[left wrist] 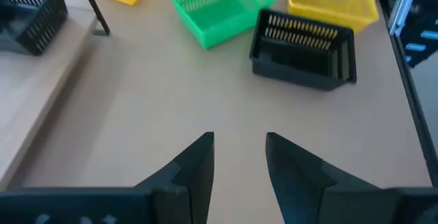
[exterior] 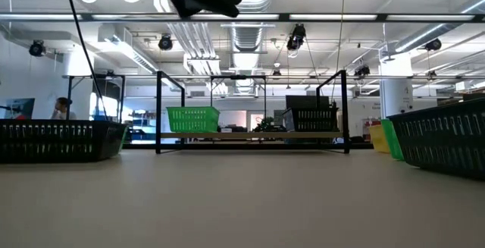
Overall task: Stack baskets on shelf by color
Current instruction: Put the bottom right yellow bin on the shelf
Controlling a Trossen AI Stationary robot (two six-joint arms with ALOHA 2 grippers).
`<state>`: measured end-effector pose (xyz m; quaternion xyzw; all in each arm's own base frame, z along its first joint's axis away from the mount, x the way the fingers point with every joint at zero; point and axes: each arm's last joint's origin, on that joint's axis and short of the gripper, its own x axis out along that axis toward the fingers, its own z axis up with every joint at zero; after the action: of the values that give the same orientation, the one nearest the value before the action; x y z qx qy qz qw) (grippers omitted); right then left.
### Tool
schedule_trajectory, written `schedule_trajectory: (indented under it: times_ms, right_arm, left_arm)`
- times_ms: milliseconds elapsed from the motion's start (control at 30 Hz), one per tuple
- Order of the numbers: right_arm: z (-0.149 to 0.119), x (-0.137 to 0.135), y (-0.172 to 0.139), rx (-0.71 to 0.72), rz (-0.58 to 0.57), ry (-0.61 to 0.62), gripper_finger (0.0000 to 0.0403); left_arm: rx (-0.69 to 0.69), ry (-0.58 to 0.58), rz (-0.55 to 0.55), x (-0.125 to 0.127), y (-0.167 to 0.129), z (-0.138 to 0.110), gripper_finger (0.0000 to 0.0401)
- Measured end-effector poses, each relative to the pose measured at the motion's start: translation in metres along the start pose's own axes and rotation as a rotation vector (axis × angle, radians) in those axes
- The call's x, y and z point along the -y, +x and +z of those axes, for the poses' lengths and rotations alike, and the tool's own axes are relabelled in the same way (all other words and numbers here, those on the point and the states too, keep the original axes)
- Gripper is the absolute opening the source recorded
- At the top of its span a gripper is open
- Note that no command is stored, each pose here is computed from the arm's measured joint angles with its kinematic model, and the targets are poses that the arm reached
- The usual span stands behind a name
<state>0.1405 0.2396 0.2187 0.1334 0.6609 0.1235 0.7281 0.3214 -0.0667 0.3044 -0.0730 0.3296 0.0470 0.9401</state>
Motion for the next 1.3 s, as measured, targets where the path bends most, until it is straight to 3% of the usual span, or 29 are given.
schedule_trajectory:
  times_ms: [133, 333, 500, 633, 800, 1000, 1300]
  right_arm:
    - [0.007, -0.017, 0.026, -0.064, -0.081, -0.004, 0.0176]
    - [0.01, -0.026, 0.056, -0.176, -0.31, 0.027, 0.016]
    - [0.012, -0.031, 0.067, -0.223, -0.377, 0.048, 0.0099]
    - [0.014, -0.038, 0.061, -0.239, -0.344, 0.089, 0.0034]
    - [0.022, -0.05, 0.032, -0.22, -0.281, 0.119, 0.0011]
    - [0.048, -0.05, -0.028, -0.211, -0.204, 0.197, 0.0009]
    - [0.123, -0.017, -0.121, 0.03, 0.082, 0.28, 0.0009]
  left_arm:
    - [-0.025, 0.011, -0.026, 0.003, 0.002, -0.007, 0.0116]
    - [-0.026, 0.023, -0.038, 0.006, 0.001, -0.007, 0.0116]
    - [0.001, 0.049, -0.066, 0.007, -0.006, 0.001, 0.0116]
    - [0.028, 0.064, -0.13, 0.008, -0.02, 0.008, 0.0116]
    - [0.118, 0.057, -0.167, 0.005, -0.056, 0.015, 0.0116]
    - [0.256, 0.071, -0.214, -0.002, -0.109, 0.021, 0.0116]
    - [0.366, 0.088, -0.278, -0.011, -0.16, 0.007, 0.0116]
